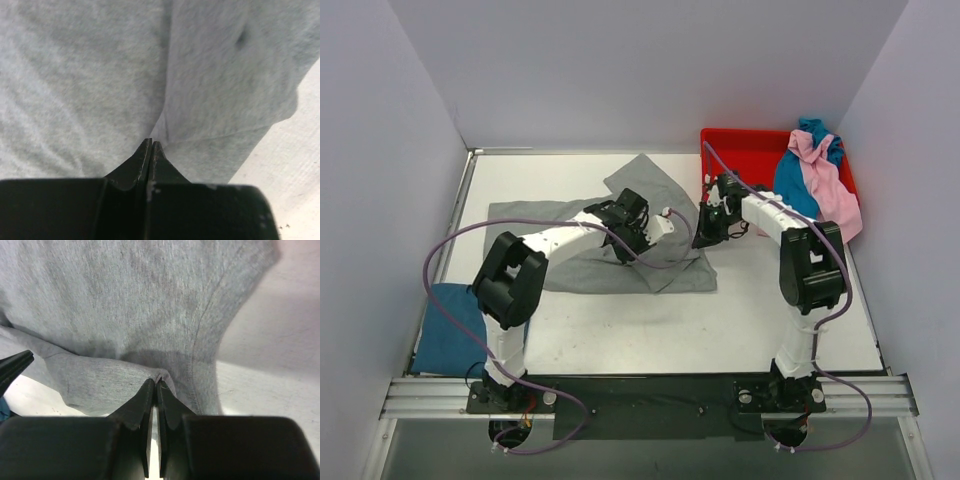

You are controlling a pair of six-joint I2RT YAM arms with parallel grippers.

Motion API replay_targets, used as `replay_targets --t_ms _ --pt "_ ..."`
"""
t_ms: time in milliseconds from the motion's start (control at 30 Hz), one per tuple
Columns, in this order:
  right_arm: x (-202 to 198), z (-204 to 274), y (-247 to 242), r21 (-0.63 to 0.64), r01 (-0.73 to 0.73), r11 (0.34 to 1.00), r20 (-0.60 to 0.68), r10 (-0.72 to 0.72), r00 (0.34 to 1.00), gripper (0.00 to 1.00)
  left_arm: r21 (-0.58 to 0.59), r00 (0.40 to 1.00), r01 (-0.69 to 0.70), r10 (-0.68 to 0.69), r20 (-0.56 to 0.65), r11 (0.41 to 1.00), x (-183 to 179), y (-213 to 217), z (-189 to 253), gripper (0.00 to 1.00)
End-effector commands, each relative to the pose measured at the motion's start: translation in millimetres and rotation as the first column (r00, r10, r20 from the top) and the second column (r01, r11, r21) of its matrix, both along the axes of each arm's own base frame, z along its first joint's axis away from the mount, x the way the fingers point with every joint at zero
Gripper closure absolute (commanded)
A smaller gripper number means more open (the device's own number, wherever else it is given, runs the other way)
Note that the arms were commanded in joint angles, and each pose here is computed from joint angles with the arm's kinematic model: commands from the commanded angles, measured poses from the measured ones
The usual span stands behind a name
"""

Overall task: Fold and stack the t-shirts
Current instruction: Fold the flattened tshirt in 1/3 of the way

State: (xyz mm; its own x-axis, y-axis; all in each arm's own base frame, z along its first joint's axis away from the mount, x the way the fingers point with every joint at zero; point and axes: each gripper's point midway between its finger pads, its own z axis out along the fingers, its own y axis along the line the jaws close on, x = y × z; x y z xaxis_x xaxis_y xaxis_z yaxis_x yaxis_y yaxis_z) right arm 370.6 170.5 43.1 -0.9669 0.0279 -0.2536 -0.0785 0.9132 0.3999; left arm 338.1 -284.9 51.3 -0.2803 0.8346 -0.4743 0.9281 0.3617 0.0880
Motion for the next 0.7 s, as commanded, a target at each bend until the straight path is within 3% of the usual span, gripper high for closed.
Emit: replay_targets --t_ms 0,100,267,400,533,667 --pt "20 25 5 0.106 0.062 0.992 0.032 -0.066 0.997 1.0 -0.054 0.992 -0.091 0.095 0.08 0.994 37 2 18 1.0" --pt "26 18 9 0.117 0.102 0.988 -0.002 -0.102 0.995 1.0 -0.069 0.999 0.028 -0.029 -0.016 0.997 11 -7 24 1.0" --pt "38 9 9 0.105 0.148 0.983 -0.026 -0.146 0.989 1.0 -0.095 0.983 0.177 -0.181 -0.034 0.98 -18 -28 35 0.69" --pt "37 1 10 0.101 0.146 0.984 -0.049 -0.142 0.989 1.0 -0.061 0.97 0.243 -0.243 0.011 0.968 -18 -34 20 0.57" --pt "32 -1 7 0.084 0.135 0.987 -0.055 -0.13 0.99 1.0 -0.001 0.96 0.267 -0.266 0.091 0.964 -10 -42 9 0.56" --pt "29 0 4 0.072 0.129 0.989 -0.049 -0.126 0.991 0.97 0.002 0.958 0.272 -0.271 0.092 0.962 -12 -45 -1 0.57"
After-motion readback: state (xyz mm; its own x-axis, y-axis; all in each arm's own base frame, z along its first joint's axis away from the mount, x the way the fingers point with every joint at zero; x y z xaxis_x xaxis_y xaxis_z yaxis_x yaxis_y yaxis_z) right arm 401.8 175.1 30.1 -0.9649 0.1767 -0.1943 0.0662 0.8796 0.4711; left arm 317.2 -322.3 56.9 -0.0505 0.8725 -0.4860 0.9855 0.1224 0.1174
